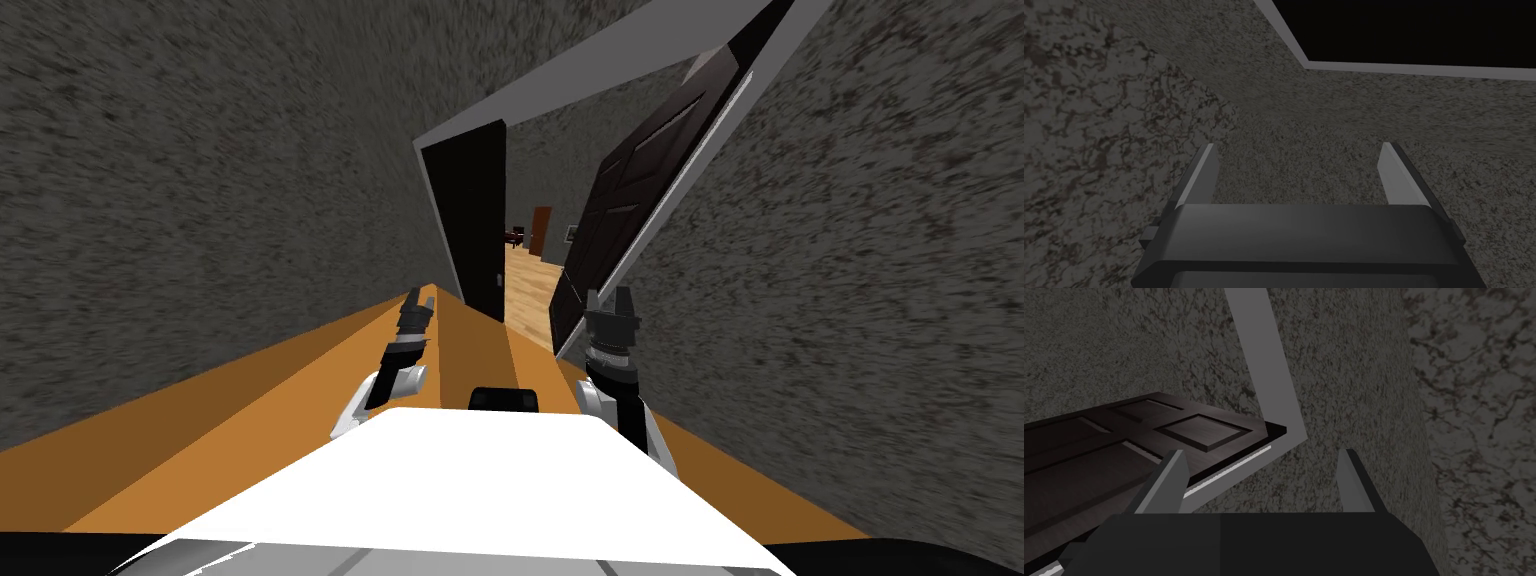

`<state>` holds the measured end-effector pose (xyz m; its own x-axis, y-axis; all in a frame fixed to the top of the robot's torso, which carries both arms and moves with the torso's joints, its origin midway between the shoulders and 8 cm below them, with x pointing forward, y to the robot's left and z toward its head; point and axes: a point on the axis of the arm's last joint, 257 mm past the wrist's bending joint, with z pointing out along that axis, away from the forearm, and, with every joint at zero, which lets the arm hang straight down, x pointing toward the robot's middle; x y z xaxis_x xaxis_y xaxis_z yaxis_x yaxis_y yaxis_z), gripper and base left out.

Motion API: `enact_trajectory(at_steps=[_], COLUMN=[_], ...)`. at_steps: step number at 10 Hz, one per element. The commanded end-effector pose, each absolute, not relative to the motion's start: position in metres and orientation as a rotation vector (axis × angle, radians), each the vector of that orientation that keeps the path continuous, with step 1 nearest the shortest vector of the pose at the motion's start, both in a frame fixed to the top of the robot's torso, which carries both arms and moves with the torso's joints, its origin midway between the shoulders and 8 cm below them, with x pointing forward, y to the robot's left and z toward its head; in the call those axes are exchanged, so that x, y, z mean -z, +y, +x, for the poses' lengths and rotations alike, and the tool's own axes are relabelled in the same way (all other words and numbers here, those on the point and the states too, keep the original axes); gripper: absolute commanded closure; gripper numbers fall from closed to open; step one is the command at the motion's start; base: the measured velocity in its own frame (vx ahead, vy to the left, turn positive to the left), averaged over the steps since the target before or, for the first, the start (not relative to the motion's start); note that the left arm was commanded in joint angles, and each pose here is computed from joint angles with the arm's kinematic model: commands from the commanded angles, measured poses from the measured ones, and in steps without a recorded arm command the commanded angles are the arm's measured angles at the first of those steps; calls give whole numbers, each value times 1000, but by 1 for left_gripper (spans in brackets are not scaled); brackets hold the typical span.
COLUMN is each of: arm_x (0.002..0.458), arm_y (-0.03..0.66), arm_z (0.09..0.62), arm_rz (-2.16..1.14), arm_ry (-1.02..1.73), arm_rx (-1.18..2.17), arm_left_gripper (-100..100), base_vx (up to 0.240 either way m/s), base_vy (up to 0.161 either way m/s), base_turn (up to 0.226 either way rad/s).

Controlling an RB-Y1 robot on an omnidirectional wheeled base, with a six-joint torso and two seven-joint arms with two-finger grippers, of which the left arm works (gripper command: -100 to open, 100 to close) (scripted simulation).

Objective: Push the door open

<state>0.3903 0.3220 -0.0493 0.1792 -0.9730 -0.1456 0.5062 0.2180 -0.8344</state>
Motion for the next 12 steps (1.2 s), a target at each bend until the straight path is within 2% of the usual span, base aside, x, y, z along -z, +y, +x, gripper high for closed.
enact_trajectory(at_steps=[1, 12], arm_x=[60, 137], arm_y=[325, 361], arm_z=[395, 429], arm_rz=[-743, -833], arm_ry=[806, 871], arm_rx=[1178, 1098], arm_left_gripper=[-100, -100], base_vx=[83, 81], base_vy=[70, 80], base_turn=[-150, -170])
